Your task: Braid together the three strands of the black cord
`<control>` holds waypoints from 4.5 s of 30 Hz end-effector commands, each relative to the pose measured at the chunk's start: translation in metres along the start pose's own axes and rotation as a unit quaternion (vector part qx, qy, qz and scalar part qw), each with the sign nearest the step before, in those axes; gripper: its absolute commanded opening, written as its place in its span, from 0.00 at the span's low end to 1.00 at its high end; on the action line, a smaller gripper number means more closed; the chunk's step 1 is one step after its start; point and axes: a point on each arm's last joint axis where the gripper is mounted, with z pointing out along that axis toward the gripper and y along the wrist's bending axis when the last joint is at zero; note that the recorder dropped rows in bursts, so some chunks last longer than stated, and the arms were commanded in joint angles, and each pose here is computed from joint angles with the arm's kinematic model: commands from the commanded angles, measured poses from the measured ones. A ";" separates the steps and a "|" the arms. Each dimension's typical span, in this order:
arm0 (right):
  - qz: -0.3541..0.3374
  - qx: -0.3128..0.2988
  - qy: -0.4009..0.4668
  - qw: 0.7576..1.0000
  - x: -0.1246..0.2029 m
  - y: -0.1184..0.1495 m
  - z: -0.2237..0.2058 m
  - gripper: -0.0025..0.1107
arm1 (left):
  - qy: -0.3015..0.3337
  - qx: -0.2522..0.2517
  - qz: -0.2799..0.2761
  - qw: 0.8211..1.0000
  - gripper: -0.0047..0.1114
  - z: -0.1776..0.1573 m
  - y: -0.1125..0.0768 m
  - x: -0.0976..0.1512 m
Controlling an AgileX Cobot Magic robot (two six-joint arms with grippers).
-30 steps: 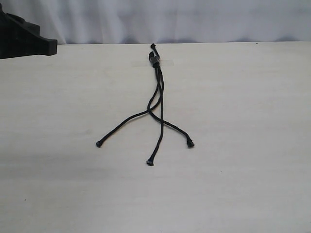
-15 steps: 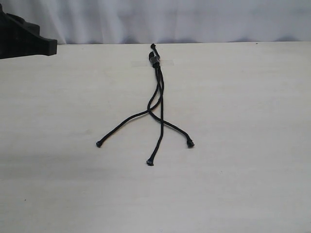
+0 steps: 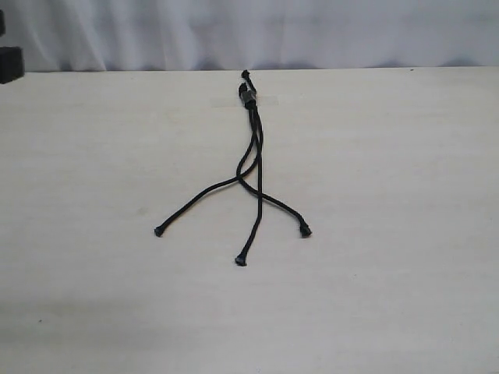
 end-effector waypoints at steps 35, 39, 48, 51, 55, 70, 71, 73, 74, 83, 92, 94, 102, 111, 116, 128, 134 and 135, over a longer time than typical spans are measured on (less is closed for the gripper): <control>0.003 0.002 0.001 1.000 0.001 0.000 0.000 0.06 | -0.096 -0.166 -0.033 0.981 0.04 -0.096 0.028 0.166; 0.003 0.002 0.001 1.000 0.001 0.000 0.000 0.06 | -0.087 -0.157 -0.033 0.983 0.04 -0.095 0.026 0.168; 0.003 0.002 0.001 1.000 0.001 0.000 0.000 0.06 | -0.069 -0.117 0.002 0.991 0.04 -0.092 0.019 0.170; 0.003 0.002 0.001 1.000 0.001 0.000 0.000 0.06 | -0.071 -0.114 -0.010 0.991 0.04 -0.092 0.018 0.170; 0.003 0.002 0.001 1.000 0.001 0.000 0.000 0.06 | -0.068 -0.111 -0.020 0.991 0.04 -0.092 0.018 0.170; 0.003 0.002 0.001 1.000 0.001 0.000 0.000 0.06 | -0.060 -0.111 -0.019 0.992 0.04 -0.092 0.018 0.172; 0.003 0.002 0.001 1.000 0.001 0.000 0.000 0.06 | -0.060 -0.111 -0.019 0.992 0.04 -0.092 0.018 0.172; 0.003 0.002 0.001 1.000 0.001 0.000 0.000 0.06 | -0.060 -0.111 -0.019 0.992 0.04 -0.092 0.018 0.172; 0.003 0.002 0.001 1.000 0.001 0.000 0.000 0.06 | -0.060 -0.111 -0.019 0.992 0.04 -0.092 0.018 0.172; 0.003 0.002 0.001 1.000 0.001 0.000 0.000 0.06 | -0.060 -0.111 -0.019 0.992 0.04 -0.092 0.018 0.172; 0.003 0.002 0.001 1.000 0.001 0.000 0.000 0.06 | -0.060 -0.111 -0.019 0.992 0.04 -0.092 0.018 0.172; 0.003 0.002 0.001 1.000 0.001 0.000 0.000 0.06 | -0.060 -0.111 -0.019 0.992 0.04 -0.092 0.018 0.172; 0.003 0.002 0.001 1.000 0.001 0.000 0.000 0.06 | -0.060 -0.111 -0.019 0.992 0.04 -0.092 0.018 0.172; 0.003 0.002 0.001 1.000 0.001 0.000 0.000 0.06 | -0.058 -0.111 -0.018 0.992 0.04 -0.092 0.018 0.172; 0.003 0.002 0.001 1.000 0.001 0.000 0.000 0.06 | -0.058 -0.111 -0.018 0.992 0.04 -0.092 0.018 0.172; 0.003 0.002 0.001 1.000 0.001 0.000 0.000 0.06 | -0.058 -0.111 -0.018 0.992 0.04 -0.092 0.018 0.172; 0.003 0.002 0.001 1.000 0.001 0.000 0.000 0.06 | -0.058 -0.111 -0.018 0.992 0.04 -0.092 0.018 0.172; 0.003 0.002 0.001 1.000 0.001 0.000 0.000 0.06 | -0.058 -0.111 -0.018 0.992 0.04 -0.092 0.018 0.172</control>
